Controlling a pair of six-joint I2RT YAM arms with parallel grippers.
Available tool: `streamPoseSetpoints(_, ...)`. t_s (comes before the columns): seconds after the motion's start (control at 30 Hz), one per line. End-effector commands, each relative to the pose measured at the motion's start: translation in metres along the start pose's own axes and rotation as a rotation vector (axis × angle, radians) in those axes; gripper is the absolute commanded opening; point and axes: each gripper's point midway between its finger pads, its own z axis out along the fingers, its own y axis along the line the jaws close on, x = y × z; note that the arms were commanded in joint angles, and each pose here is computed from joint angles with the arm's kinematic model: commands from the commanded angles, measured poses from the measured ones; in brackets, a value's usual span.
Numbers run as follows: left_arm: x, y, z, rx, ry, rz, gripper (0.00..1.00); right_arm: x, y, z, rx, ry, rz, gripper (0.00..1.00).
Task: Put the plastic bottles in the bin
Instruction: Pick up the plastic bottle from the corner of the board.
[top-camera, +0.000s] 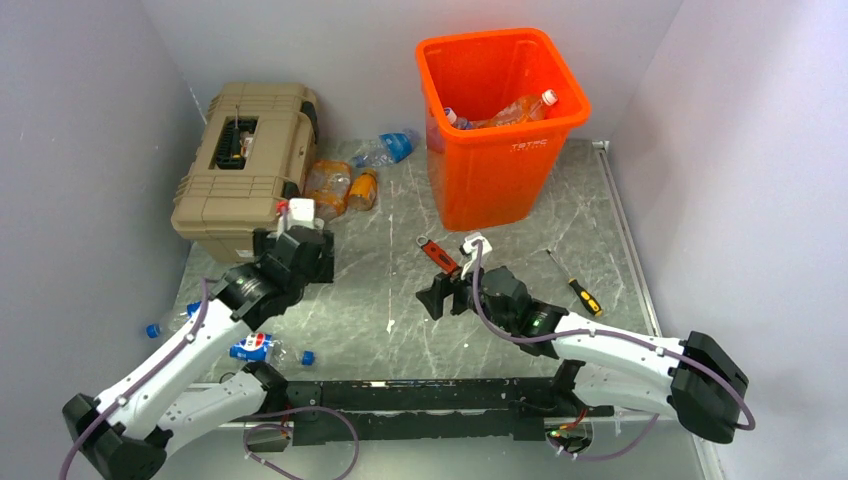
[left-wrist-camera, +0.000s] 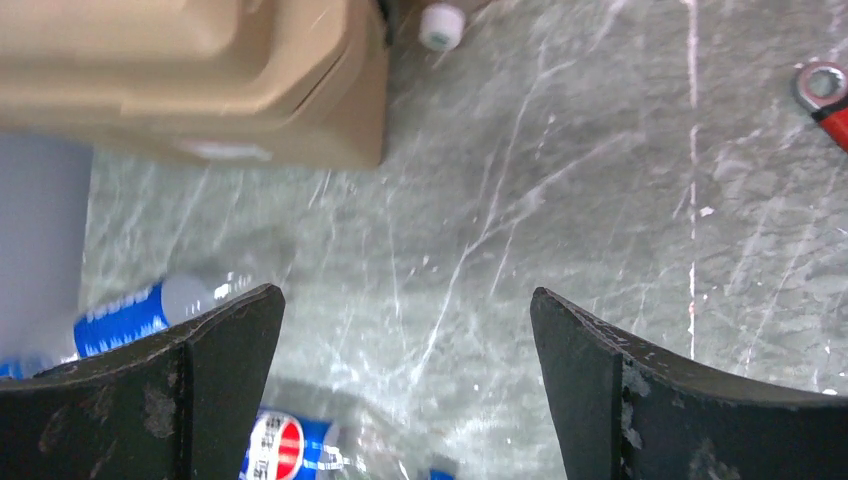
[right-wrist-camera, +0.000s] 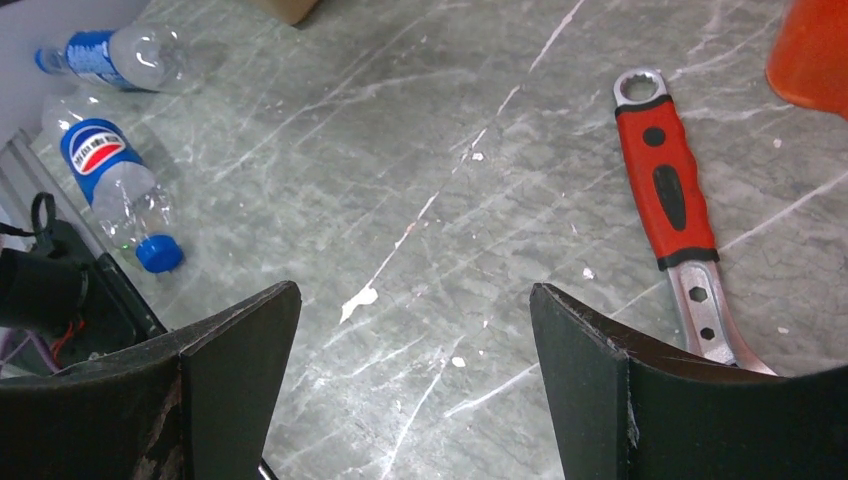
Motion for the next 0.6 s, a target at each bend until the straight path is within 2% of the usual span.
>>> streamPoseSetpoints(0.0, 0.043, 0.038, -0.02, -0.198, 0.069, -0.332, 0.99, 0.001, 0.003, 0.004, -0.018, -0.005, -0.017, 0.89)
streamPoseSetpoints(0.07, 0.057, 0.041, -0.024, -0.237, 0.083, -0.499, 0.99, 0.002, 0.006, 0.008, -0.031, 0.007, -0.016, 0.89)
streamPoseSetpoints(0.2, 0.084, 0.041, -0.028, -0.303, 0.162, -0.658, 0.99, 0.007, 0.016, 0.015, -0.074, 0.029, 0.012, 0.89)
streamPoseSetpoints(0.3, 0.1, 0.045, -0.034, -0.403, 0.233, -0.739, 0.99, 0.011, 0.02, 0.017, -0.091, 0.044, 0.036, 0.89)
streamPoseSetpoints(0.57, 0.145, 0.046, -0.04, -0.637, 0.386, -0.843, 1.0, 0.015, 0.021, 0.021, -0.091, 0.067, 0.043, 0.89)
